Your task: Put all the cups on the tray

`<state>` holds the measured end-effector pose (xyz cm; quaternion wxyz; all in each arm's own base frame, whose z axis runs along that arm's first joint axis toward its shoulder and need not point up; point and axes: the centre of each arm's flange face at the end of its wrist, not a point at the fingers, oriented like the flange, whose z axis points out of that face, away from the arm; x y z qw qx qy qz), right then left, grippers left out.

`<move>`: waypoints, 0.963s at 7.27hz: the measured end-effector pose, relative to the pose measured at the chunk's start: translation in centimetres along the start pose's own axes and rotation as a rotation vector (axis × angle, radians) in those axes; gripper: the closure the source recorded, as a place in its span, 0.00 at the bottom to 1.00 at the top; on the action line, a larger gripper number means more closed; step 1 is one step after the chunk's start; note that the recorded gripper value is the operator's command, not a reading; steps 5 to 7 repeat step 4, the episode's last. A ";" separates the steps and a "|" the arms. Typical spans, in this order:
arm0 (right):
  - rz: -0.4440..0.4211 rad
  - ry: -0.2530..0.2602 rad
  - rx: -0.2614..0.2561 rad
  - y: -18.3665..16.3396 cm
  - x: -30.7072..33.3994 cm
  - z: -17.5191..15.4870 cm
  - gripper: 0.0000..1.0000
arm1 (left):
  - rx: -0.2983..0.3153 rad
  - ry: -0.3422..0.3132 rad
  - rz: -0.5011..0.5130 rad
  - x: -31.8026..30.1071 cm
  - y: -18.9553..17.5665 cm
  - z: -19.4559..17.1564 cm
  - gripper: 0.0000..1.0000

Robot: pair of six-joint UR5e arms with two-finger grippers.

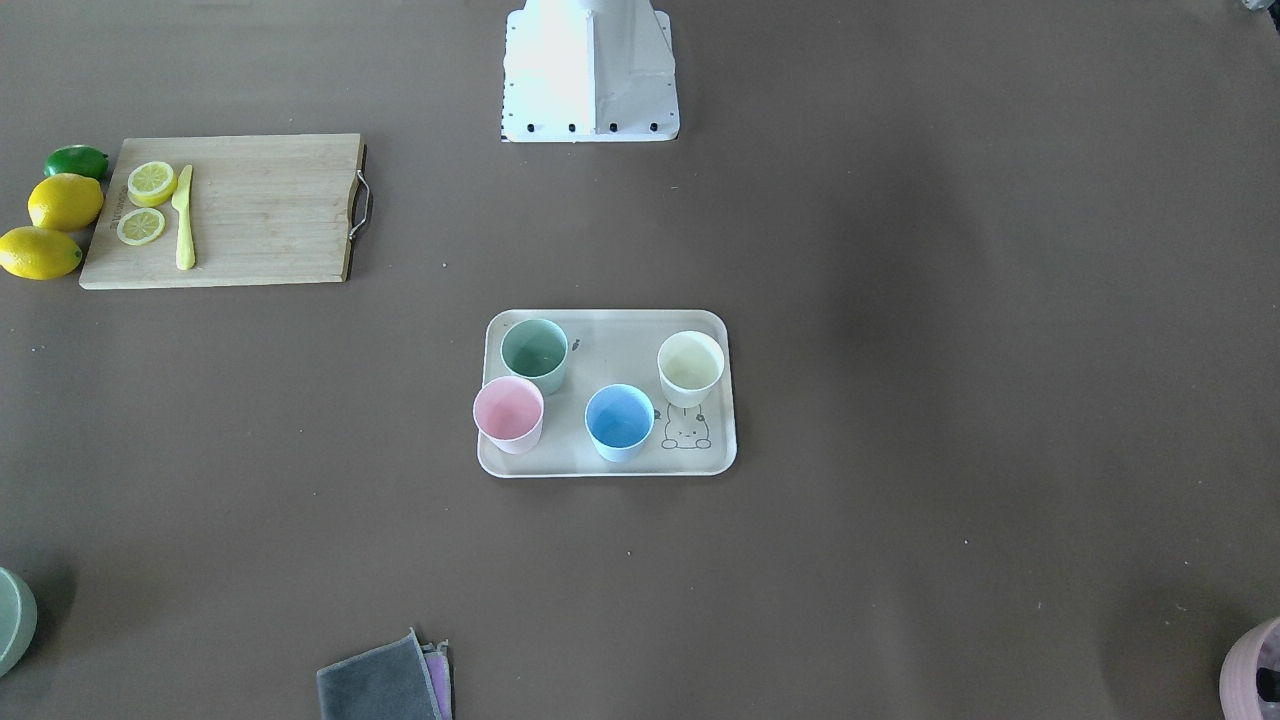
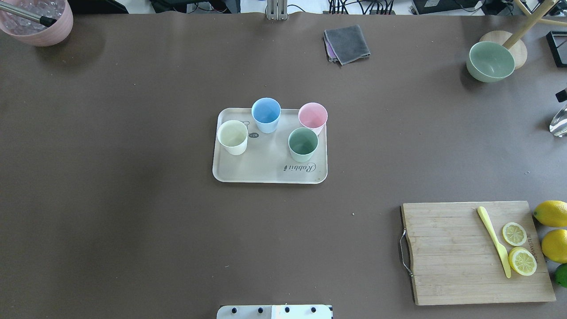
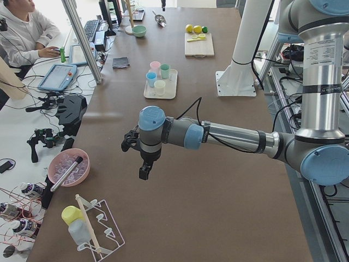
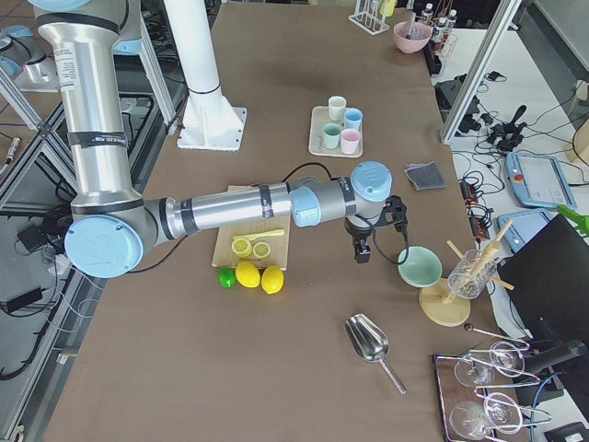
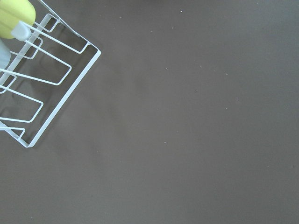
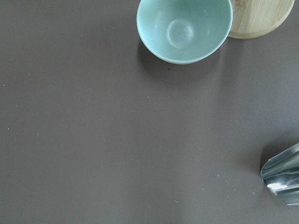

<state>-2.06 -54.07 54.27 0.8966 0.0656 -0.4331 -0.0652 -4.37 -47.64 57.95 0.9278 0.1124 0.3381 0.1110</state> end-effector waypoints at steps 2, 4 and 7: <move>-0.003 0.003 -0.002 0.1 0.0 0.2 0.00 | 0.016 -0.002 0.010 0.3 -0.1 -0.4 0.02; -0.004 0.004 -0.002 0.0 -0.1 0.2 0.00 | 0.032 -0.003 0.024 0.6 -0.6 -0.9 0.02; -0.004 0.004 -0.002 0.0 -0.1 0.2 0.00 | 0.032 -0.003 0.024 0.6 -0.6 -0.9 0.02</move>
